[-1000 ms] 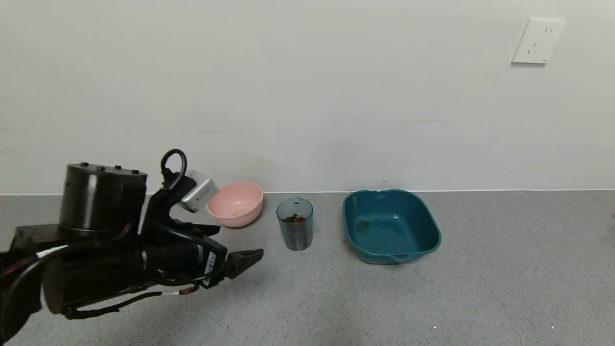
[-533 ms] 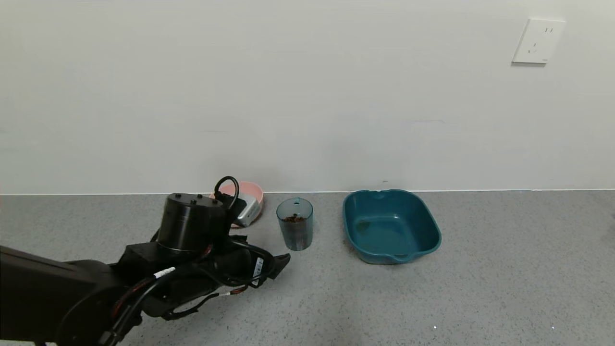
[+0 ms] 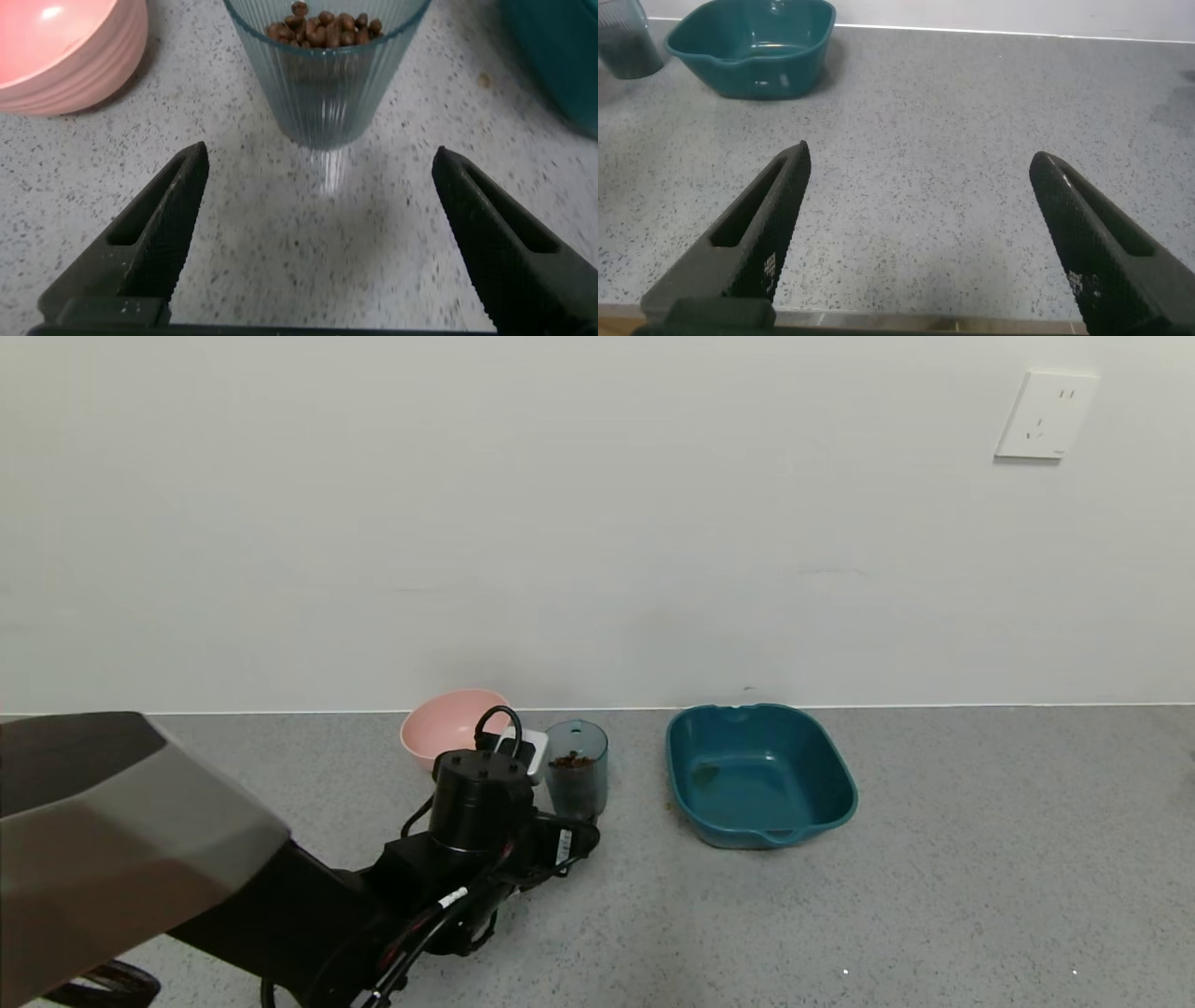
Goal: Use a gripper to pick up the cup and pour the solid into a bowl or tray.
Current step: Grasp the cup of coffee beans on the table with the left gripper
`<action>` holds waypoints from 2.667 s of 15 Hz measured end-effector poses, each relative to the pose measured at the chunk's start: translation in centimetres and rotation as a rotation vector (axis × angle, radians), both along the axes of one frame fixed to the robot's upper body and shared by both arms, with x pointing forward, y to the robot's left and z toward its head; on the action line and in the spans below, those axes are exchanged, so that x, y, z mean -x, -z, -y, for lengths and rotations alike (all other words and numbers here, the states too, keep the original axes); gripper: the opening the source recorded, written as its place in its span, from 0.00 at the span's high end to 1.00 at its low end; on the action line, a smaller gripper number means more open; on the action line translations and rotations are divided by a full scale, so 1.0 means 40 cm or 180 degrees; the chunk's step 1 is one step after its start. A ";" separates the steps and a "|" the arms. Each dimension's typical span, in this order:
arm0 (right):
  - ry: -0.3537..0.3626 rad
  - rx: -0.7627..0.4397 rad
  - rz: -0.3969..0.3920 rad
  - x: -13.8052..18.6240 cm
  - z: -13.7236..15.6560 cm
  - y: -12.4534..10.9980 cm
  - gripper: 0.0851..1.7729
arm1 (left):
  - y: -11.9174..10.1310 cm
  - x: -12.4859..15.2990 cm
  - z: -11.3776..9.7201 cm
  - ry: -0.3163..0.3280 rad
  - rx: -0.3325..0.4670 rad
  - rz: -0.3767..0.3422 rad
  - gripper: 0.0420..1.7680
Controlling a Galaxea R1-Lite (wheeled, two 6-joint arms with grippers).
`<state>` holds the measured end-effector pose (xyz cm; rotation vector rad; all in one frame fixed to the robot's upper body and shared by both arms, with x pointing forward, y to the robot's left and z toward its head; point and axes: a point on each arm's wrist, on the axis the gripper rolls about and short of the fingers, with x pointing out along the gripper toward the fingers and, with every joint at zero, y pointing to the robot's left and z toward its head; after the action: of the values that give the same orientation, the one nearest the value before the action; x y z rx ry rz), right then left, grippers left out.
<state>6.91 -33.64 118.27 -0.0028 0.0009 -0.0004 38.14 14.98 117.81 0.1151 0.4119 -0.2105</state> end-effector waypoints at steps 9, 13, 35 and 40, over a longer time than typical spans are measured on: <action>0.0000 -0.0001 0.0000 0.000 0.000 0.000 0.04 | 0.076 -0.086 0.063 -0.0325 0.0194 0.0209 0.03; -0.0001 0.0000 0.0001 0.000 0.000 0.000 0.04 | 0.095 -0.117 0.079 -0.0473 0.0220 0.0262 0.03; 0.0000 -0.0001 0.0001 0.000 0.000 0.000 0.04 | 0.131 -0.182 0.100 -0.0505 0.0457 0.0607 0.03; 0.0000 0.0001 -0.0001 0.000 0.000 0.000 0.04 | 0.134 -0.184 0.102 -0.0505 0.0458 0.0607 0.22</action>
<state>6.91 -33.64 118.26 -0.0032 0.0013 -0.0004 45.51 10.92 112.45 -0.0390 0.2136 -0.0714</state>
